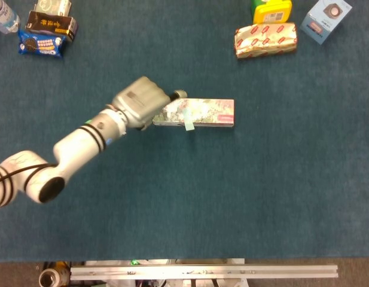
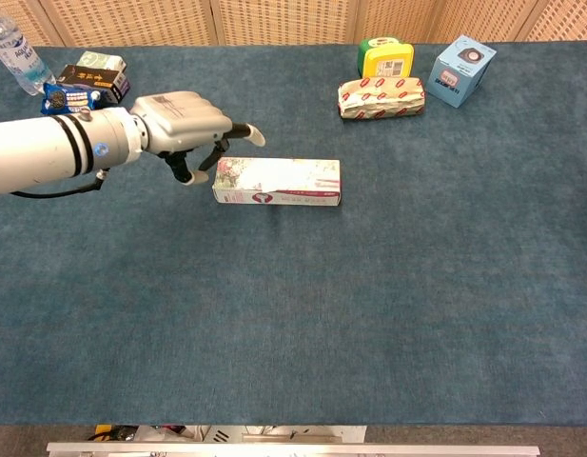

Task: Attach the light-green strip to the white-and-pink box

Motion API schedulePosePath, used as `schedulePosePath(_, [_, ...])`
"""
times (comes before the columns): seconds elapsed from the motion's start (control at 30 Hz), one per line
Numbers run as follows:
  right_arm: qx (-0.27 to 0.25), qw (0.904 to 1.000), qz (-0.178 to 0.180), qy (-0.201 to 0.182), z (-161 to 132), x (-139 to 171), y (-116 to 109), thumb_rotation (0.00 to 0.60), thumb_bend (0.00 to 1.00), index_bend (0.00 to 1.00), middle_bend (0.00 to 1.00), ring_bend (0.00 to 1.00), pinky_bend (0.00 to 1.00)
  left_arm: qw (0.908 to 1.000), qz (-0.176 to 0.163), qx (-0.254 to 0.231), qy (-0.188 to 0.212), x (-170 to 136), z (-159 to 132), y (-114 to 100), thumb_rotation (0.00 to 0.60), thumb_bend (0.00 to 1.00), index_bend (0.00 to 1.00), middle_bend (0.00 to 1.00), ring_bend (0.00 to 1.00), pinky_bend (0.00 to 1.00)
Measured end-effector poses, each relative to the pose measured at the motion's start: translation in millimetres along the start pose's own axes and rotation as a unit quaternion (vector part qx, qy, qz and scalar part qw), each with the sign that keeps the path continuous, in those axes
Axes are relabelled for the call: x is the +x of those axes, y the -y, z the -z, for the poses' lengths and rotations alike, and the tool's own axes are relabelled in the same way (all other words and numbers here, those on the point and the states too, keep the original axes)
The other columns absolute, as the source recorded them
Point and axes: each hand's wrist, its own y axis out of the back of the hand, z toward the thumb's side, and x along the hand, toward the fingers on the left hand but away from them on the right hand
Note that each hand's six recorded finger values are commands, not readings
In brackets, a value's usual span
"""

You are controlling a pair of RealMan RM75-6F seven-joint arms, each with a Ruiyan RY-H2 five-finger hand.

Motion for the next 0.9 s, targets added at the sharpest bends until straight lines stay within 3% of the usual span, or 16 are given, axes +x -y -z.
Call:
schedulePosePath(0.1, [0.023,0.9997,0.004,0.002,8.0,3.1,-4.6,0.6,0.41,0.4,0.53,0.62,0.8,0.9989,-0.024,-0.027,-0.029,-15.7,18.8,-2.0,0.6,0.66,0.01,0.64,0.72,0.8])
schedulePosePath(0.23, [0.071,0.9975,0.005,0.003,21.7,9.2,-10.5,0.6,0.25,0.39,0.51,0.56,0.75,0.993,-0.054,-0.068,-0.08,-43.2,48.2,4.0,0.6,0.49,0.0,0.48,0.56,0.7])
schedulePosePath(0.3, [0.09,0.9959,0.009,0.0,26.4,11.6,-13.3,0.6,0.19,0.39,0.49,0.53,0.7,0.9874,-0.068,-0.09,-0.112,-61.5,65.3,11.6,0.6,0.42,0.0,0.41,0.48,0.65])
schedulePosePath(0.43, [0.127,0.9914,0.031,-0.009,36.1,18.1,-20.6,0.6,0.16,0.38,0.47,0.49,0.65,0.9717,-0.095,-0.13,-0.173,-98.5,93.3,28.4,0.6,0.38,0.0,0.33,0.39,0.55])
schedulePosePath(0.6, [0.171,0.9837,0.052,-0.019,48.1,31.6,-23.1,0.6,0.16,0.35,0.44,0.45,0.62,0.9384,-0.143,-0.185,-0.255,-156.1,122.1,56.5,0.6,0.37,0.01,0.32,0.36,0.49])
schedulePosePath(0.77, [0.214,0.9764,0.024,-0.013,60.7,47.4,-17.1,0.6,0.16,0.3,0.41,0.43,0.62,0.9029,-0.19,-0.207,-0.326,-221.1,136.4,86.0,0.6,0.36,0.04,0.32,0.36,0.47])
schedulePosePath(0.9, [0.224,0.9741,0.031,-0.008,63.4,59.5,-19.9,0.6,0.16,0.3,0.41,0.43,0.62,0.883,-0.211,-0.211,-0.362,-266.5,133.8,106.4,0.6,0.36,0.06,0.32,0.36,0.46])
